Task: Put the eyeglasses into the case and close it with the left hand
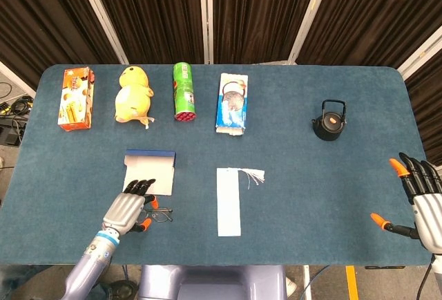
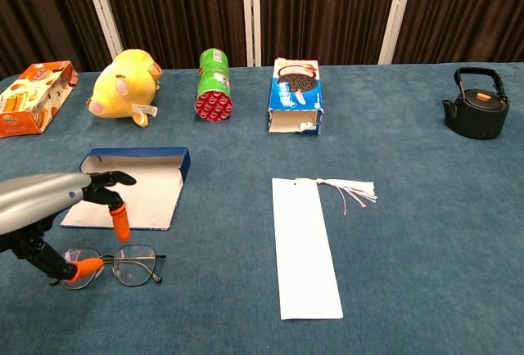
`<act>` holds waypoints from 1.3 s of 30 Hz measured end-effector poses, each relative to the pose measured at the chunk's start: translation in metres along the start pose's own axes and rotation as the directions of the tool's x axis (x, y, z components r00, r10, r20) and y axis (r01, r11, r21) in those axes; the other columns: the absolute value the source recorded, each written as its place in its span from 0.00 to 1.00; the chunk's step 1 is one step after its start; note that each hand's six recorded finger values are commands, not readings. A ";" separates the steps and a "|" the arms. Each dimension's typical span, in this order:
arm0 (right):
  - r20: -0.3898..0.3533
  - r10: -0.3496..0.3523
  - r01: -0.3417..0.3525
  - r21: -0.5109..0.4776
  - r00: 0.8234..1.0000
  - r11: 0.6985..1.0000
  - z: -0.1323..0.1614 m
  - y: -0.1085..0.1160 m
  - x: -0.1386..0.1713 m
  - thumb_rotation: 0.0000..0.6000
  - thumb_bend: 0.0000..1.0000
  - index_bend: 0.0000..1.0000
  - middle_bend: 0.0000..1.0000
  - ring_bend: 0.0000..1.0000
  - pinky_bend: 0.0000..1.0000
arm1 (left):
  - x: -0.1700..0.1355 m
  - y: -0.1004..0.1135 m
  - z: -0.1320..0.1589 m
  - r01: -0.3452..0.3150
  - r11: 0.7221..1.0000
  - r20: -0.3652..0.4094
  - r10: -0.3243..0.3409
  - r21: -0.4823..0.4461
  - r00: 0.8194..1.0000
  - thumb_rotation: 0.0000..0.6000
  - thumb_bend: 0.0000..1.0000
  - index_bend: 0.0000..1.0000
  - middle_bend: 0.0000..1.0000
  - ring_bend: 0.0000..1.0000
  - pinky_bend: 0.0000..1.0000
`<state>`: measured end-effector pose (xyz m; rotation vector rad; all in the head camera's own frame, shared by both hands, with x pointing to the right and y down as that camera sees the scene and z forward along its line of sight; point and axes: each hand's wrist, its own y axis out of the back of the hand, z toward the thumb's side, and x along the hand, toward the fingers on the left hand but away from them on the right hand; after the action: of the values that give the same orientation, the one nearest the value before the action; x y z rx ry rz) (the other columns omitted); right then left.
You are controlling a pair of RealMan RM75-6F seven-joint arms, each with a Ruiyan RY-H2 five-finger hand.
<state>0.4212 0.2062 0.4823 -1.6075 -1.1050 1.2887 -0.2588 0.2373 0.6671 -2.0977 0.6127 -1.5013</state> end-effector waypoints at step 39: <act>0.005 0.027 -0.027 -0.014 1.000 1.000 -0.003 -0.007 -0.007 1.00 0.00 0.00 0.00 0.00 0.00 | 0.014 -0.020 -0.013 0.013 1.000 -0.079 -0.012 0.009 0.997 1.00 0.45 0.52 0.00 0.00 0.00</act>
<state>0.4223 0.2012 0.4912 -1.6349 -1.1013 1.3058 -0.2655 0.2430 0.6933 -2.0462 0.6208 -1.5978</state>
